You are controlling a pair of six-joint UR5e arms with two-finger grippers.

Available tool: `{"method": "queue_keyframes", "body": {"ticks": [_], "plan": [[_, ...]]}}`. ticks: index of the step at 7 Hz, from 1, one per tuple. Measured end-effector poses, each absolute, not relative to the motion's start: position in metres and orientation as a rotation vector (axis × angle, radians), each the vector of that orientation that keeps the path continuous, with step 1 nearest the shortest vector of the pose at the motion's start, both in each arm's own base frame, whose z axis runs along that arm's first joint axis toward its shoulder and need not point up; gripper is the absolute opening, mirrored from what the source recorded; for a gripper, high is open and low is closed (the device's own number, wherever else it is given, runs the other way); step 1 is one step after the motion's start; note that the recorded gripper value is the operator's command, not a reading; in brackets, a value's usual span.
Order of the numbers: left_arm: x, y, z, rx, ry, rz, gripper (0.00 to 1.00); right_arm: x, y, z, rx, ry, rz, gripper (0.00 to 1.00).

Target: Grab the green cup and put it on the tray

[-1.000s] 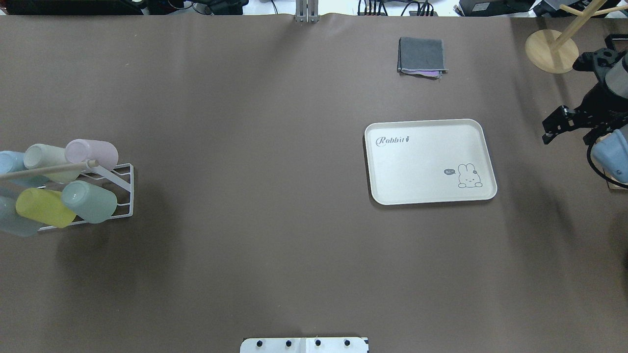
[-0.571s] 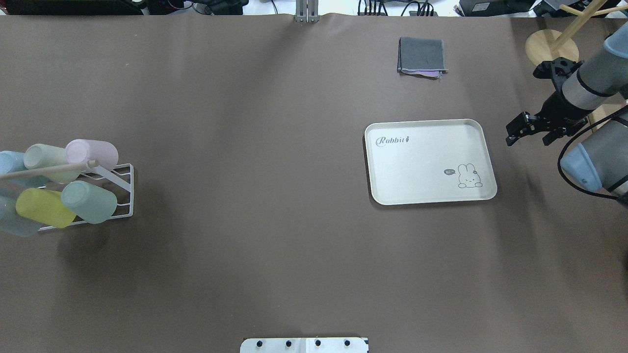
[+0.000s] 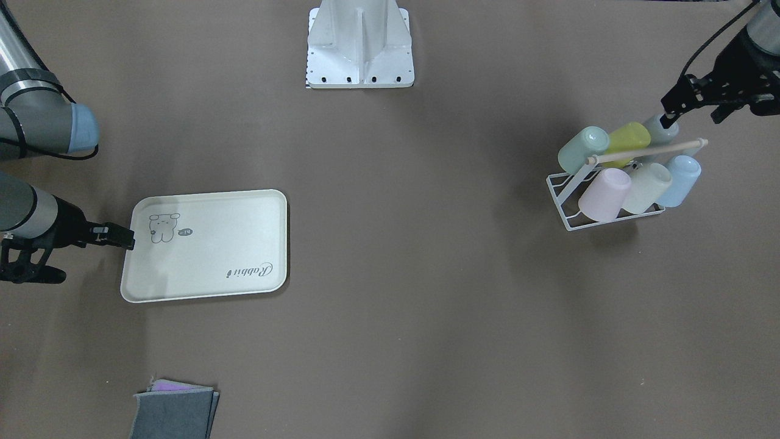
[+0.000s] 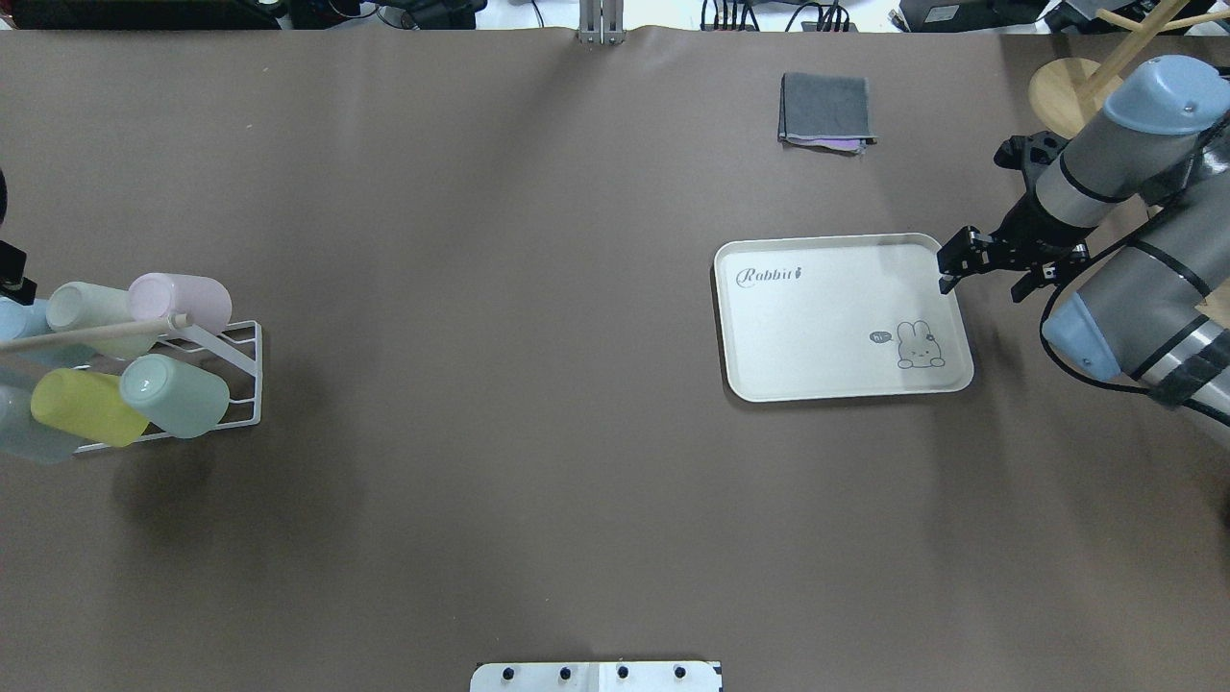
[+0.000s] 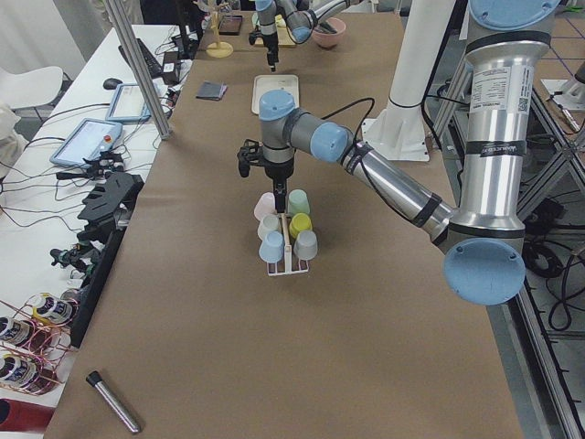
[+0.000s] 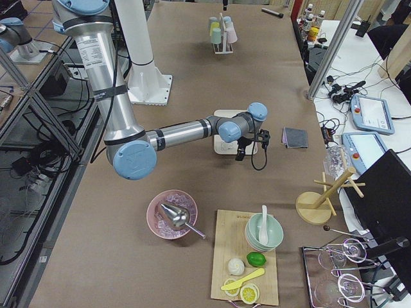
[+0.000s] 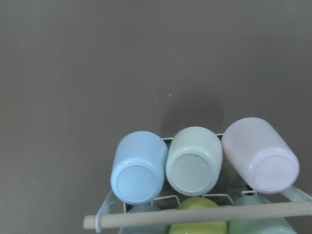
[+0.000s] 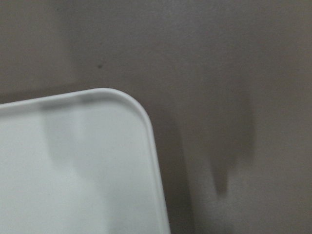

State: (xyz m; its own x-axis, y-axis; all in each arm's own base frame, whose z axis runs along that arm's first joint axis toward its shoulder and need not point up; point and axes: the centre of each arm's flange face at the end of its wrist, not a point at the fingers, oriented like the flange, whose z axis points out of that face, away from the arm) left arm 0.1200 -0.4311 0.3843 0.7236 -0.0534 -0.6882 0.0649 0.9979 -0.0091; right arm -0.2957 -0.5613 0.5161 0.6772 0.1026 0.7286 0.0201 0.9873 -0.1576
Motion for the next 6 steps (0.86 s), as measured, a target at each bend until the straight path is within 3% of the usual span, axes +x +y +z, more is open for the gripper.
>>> {"method": "queue_keyframes", "body": {"ticks": [2,5,6], "plan": [[0.142,-0.418,0.363,0.057,0.754,-0.010,0.98,-0.324,-0.557,0.519,-0.151,-0.839,0.004,0.77],[0.179,-0.415,0.344,0.167,0.689,0.083,0.98,-0.323,-0.552,0.522,-0.140,-0.847,-0.022,0.72],[0.193,-0.411,0.341,0.210,0.653,0.126,0.98,-0.319,-0.547,0.526,-0.137,-0.846,-0.031,0.56]]}}
